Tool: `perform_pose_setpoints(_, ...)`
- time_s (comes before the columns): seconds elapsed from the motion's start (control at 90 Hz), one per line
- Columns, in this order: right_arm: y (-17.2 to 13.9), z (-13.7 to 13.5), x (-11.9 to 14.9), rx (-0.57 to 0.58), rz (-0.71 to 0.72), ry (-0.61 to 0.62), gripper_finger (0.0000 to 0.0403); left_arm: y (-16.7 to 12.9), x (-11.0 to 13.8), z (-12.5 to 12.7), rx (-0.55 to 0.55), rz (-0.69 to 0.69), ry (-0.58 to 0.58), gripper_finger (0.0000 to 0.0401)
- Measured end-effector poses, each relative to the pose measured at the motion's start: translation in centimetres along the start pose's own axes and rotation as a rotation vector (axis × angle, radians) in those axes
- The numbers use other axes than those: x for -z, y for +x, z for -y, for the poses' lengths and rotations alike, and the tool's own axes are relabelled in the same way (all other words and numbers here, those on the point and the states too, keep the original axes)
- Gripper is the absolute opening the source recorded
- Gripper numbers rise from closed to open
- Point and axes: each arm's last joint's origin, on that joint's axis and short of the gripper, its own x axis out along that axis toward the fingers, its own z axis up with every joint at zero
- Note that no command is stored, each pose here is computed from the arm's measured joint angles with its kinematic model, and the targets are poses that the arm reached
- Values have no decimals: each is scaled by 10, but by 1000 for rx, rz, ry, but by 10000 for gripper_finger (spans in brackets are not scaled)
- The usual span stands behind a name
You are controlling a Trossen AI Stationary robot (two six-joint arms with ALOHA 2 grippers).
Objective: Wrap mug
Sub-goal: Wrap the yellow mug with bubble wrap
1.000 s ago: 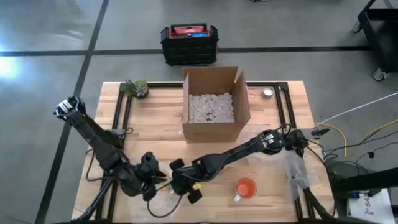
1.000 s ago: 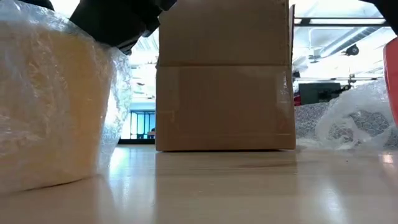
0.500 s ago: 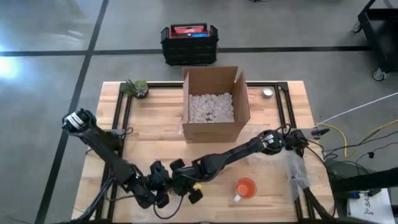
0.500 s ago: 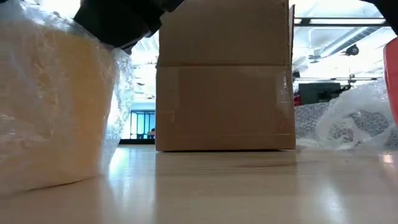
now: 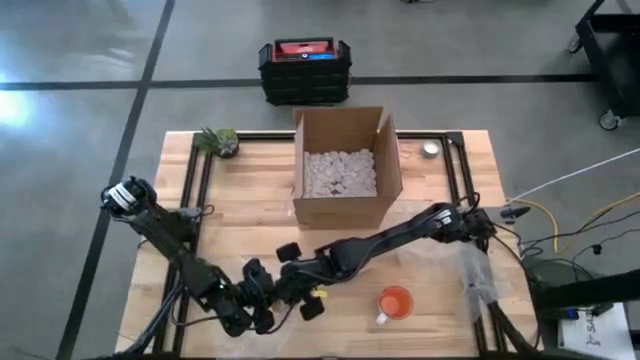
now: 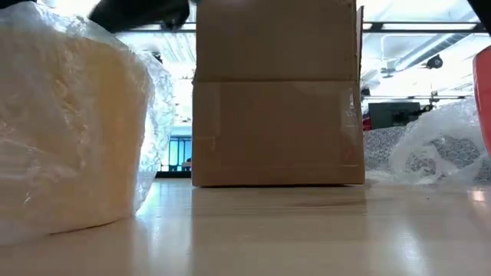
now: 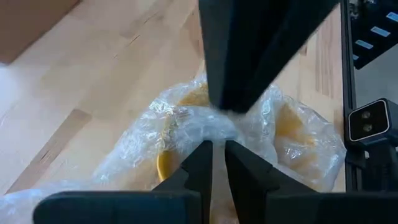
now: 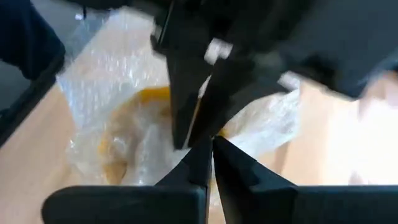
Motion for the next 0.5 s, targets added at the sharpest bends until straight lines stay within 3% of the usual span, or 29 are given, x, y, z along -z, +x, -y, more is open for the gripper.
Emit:
perform_pose_setpoints(0.333, 39, -4, 17, -11, -71, 23, 2, -4, -4, 0, 13, 20, -15, 27)
perform_pose_setpoints(0.5, 46, -4, 17, -11, -44, 4, 2, -26, -22, 1, 78, 30, -34, 22)
